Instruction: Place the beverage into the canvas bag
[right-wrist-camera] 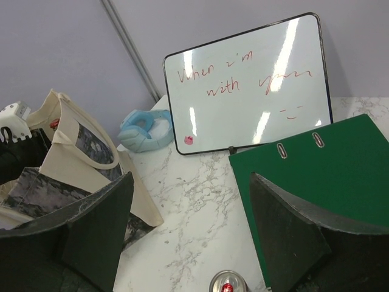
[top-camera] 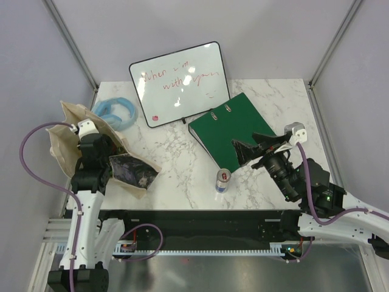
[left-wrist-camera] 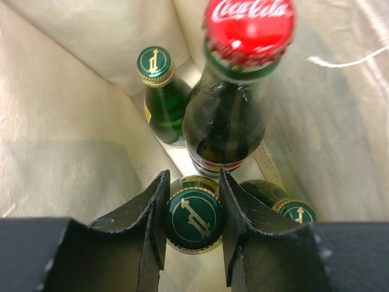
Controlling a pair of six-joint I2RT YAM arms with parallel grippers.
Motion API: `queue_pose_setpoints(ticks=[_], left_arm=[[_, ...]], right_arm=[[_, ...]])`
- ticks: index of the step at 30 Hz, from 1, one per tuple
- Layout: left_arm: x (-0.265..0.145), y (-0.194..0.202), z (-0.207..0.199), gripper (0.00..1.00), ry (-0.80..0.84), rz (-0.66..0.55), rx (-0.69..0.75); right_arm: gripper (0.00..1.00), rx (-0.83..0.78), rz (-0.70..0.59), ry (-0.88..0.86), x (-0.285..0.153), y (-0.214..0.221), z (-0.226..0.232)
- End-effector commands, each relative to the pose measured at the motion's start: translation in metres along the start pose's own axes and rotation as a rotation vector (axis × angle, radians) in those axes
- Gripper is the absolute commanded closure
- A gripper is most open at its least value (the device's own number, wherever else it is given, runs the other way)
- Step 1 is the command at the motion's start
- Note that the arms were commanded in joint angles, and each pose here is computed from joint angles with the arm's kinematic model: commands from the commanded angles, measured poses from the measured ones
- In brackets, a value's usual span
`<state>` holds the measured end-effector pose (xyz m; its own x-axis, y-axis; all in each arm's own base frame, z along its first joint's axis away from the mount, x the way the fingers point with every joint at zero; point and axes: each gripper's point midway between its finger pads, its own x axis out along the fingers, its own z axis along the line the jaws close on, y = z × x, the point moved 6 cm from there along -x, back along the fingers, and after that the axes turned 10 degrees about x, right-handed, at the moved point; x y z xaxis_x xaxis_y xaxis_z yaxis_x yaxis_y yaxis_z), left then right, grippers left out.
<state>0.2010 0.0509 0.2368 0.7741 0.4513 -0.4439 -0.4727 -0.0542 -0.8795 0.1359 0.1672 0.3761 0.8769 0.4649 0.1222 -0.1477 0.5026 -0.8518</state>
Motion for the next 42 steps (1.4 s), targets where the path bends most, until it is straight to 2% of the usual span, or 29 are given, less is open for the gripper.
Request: queue_pose_setpoints(ticks=[1,4,7,8,13,22,31,36,39,40,42], left_arm=[[-0.001,-0.032,0.006,0.9,-0.066,-0.169,-0.167],[0.003,-0.025,0.004,0.86,-0.07,-0.143,-0.182],[0.002,-0.025,0.005,0.75,-0.079,-0.141,-0.193],[0.002,-0.026,0.005,0.66,-0.078,-0.144,-0.196],[-0.002,-0.03,0.007,0.49,-0.078,-0.159,-0.194],[-0.02,-0.049,0.013,0.43,-0.055,-0.216,-0.194],[-0.035,-0.071,0.015,0.42,-0.011,-0.268,-0.184],[-0.049,-0.094,0.019,0.42,0.001,-0.286,-0.172],[-0.057,-0.109,0.017,0.32,0.051,-0.286,-0.128],[-0.057,-0.111,0.015,0.26,0.068,-0.283,-0.117],[-0.065,-0.121,0.008,0.21,0.15,-0.286,-0.096]], right_arm=[[0.16,0.0,-0.006,0.002,-0.002,0.0,-0.002],[0.16,0.0,0.0,0.002,-0.001,0.002,-0.002],[0.16,0.007,-0.002,0.004,-0.002,0.001,-0.002],[0.16,0.007,-0.003,0.006,-0.003,0.0,-0.003],[0.16,0.003,0.005,0.016,-0.001,0.003,-0.003],[0.16,0.006,0.022,0.028,0.003,0.006,0.0],[0.16,0.004,0.047,0.027,0.009,0.013,0.005],[0.16,-0.016,0.082,0.096,0.018,0.014,0.008],[0.16,-0.033,0.105,0.166,0.024,0.017,0.008],[0.16,-0.05,0.122,0.194,0.03,0.024,0.008],[0.16,-0.076,0.151,0.243,0.033,0.027,0.005]])
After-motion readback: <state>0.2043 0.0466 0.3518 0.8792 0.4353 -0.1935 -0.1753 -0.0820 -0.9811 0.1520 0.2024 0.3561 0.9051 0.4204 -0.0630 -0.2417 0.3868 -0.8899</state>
